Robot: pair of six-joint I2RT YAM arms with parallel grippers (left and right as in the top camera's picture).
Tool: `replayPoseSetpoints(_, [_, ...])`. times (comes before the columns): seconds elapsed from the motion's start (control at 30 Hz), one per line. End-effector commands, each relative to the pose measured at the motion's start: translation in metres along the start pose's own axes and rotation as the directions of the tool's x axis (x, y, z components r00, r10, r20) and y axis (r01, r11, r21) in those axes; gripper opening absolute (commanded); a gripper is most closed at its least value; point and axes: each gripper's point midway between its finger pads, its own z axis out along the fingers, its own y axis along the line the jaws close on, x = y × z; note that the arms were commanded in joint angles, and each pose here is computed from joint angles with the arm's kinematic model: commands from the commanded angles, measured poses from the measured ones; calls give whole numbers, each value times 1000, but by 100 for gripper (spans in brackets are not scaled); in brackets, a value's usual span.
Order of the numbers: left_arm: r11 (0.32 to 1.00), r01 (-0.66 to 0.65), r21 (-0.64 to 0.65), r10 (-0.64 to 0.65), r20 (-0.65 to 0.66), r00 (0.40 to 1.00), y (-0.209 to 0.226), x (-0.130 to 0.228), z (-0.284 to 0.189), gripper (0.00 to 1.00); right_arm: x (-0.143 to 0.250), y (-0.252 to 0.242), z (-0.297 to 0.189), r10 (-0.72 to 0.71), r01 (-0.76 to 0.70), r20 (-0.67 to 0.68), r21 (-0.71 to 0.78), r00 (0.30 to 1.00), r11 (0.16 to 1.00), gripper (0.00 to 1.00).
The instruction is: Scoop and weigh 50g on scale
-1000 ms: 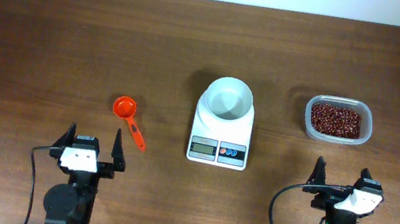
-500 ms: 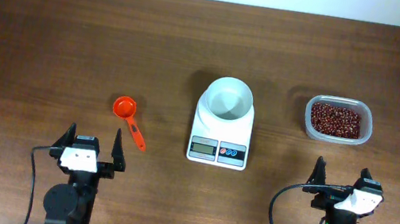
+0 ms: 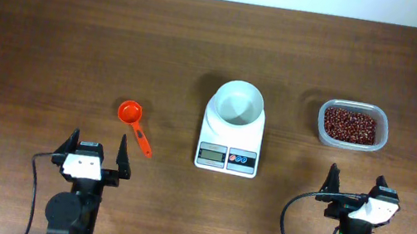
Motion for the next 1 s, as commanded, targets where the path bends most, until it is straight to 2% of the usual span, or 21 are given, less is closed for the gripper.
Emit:
replayPoseSetpoints(0.0, [1000, 14, -18, -14, 5, 1000, 4, 1, 0, 99, 3, -1, 0, 3, -3, -2, 6, 1000, 1000, 99])
replayPoseSetpoints(0.23, [994, 104, -17, -104, 0, 995, 4, -4, -2, 99, 3, -1, 0, 3, -3, -3, 6, 1000, 1000, 99])
replayPoseSetpoints(0.5, [994, 108, 1, -108, -14, 994, 2, -44, -15, 99, 3, -1, 0, 3, -3, -2, 6, 1000, 1000, 99])
replayPoseSetpoints(0.57, [993, 111, 51, -107, -59, 992, -8, -46, -12, 99, 3, -1, 0, 3, -3, -2, 6, 1000, 1000, 99])
replayPoseSetpoints(0.67, [988, 146, 56, -134, -171, 976, -11, -45, -5, 99, 3, -1, 0, 3, -3, -2, 6, 1000, 1000, 99])
replayPoseSetpoints(0.77, [979, 167, 121, -132, -254, 958, -24, -69, 3, 99, 3, -1, 0, 3, -3, -2, 6, 1000, 1000, 99])
replayPoseSetpoints(0.87, [974, 185, 130, -129, -352, 927, -28, -86, 7, 99, 3, -2, 0, 3, -3, -3, 6, 1000, 1000, 99])
replayPoseSetpoints(0.97, [924, 246, 294, -124, -379, 917, -57, -109, 9, 99, 3, -1, 0, 3, -3, -2, 6, 1000, 1000, 99])
